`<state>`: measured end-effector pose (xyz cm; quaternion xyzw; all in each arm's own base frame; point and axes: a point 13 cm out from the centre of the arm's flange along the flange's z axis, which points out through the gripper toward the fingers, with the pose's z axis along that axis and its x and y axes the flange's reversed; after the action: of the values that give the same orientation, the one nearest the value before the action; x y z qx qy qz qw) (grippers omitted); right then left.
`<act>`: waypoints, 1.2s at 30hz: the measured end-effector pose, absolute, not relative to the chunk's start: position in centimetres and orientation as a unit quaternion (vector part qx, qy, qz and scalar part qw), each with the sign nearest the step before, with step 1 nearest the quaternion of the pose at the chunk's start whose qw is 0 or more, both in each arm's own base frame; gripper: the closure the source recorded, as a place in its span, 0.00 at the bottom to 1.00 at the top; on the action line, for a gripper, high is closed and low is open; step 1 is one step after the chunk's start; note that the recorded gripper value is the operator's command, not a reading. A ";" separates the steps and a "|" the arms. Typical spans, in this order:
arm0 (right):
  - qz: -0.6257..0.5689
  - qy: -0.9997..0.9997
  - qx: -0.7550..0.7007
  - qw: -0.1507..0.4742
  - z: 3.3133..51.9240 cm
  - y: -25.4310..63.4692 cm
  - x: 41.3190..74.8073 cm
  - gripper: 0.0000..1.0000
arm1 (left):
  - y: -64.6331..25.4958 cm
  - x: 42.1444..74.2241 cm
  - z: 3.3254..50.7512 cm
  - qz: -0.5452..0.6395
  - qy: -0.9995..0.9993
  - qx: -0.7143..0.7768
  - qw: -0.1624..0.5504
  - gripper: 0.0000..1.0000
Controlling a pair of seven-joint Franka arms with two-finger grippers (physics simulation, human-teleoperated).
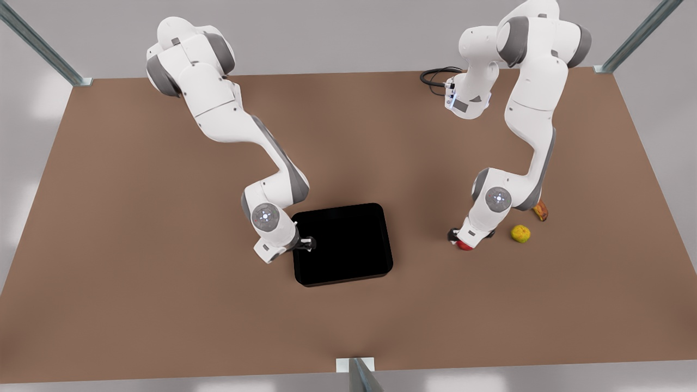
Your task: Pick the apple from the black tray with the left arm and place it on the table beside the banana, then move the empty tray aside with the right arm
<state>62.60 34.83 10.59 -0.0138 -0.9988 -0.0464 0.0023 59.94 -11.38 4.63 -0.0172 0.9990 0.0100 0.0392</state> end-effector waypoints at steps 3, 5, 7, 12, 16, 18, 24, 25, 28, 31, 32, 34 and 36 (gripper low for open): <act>-0.049 -0.999 -0.008 -0.005 10.0 34.8 62.6 0.11 | -11.4 60.1 5.1 0.008 0.999 -0.003 0.042 0.00; -0.051 -0.999 -0.005 -0.011 10.1 34.9 62.8 0.39 | -11.4 60.2 6.1 0.008 0.999 0.007 0.047 0.00; -0.054 -0.998 -0.002 -0.015 10.1 35.0 63.0 0.47 | -11.4 60.3 7.8 0.010 0.998 0.015 0.052 0.00; -0.056 -0.998 0.004 -0.020 10.1 35.0 63.3 0.72 | -12.4 67.8 26.2 0.007 0.989 0.019 0.144 0.00; -0.059 -0.998 0.008 -0.023 10.3 35.1 63.4 0.83 | -8.7 69.8 44.6 0.008 0.988 -0.007 0.153 0.00; -0.061 -0.998 0.010 -0.024 10.5 35.2 63.5 0.85 | -6.5 67.5 44.9 0.015 0.995 -0.012 0.098 0.00; -0.065 -0.997 0.015 -0.037 17.7 33.6 64.7 0.92 | -2.7 63.2 41.9 0.016 1.000 -0.008 -0.021 0.00; -0.061 -0.997 0.013 -0.035 19.1 32.4 64.9 0.92 | -2.9 62.8 41.6 0.016 0.999 -0.002 -0.030 0.00; -0.040 -0.999 0.004 -0.021 22.3 27.2 65.5 0.92 | -3.4 62.2 40.8 0.015 0.999 0.016 -0.049 0.00; -0.020 -1.000 -0.010 0.001 25.0 20.9 65.7 0.92 | -3.2 61.9 40.5 0.015 0.998 0.025 -0.058 0.00; -0.015 -1.000 -0.016 0.008 25.7 18.7 65.8 0.92 | -3.2 61.8 40.5 0.015 0.998 0.028 -0.060 0.00; -0.004 -0.999 -0.026 0.023 26.6 14.0 65.9 0.93 | -3.4 61.7 40.4 0.013 0.997 0.035 -0.063 0.00; 0.001 -0.999 -0.039 0.038 27.2 9.4 65.7 0.93 | -3.7 61.8 40.4 0.010 0.997 0.044 -0.060 0.00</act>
<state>65.69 9.39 27.23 -0.0389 -0.9985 0.0008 0.0380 61.80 -3.75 40.44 0.0439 0.9972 0.0104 -0.0605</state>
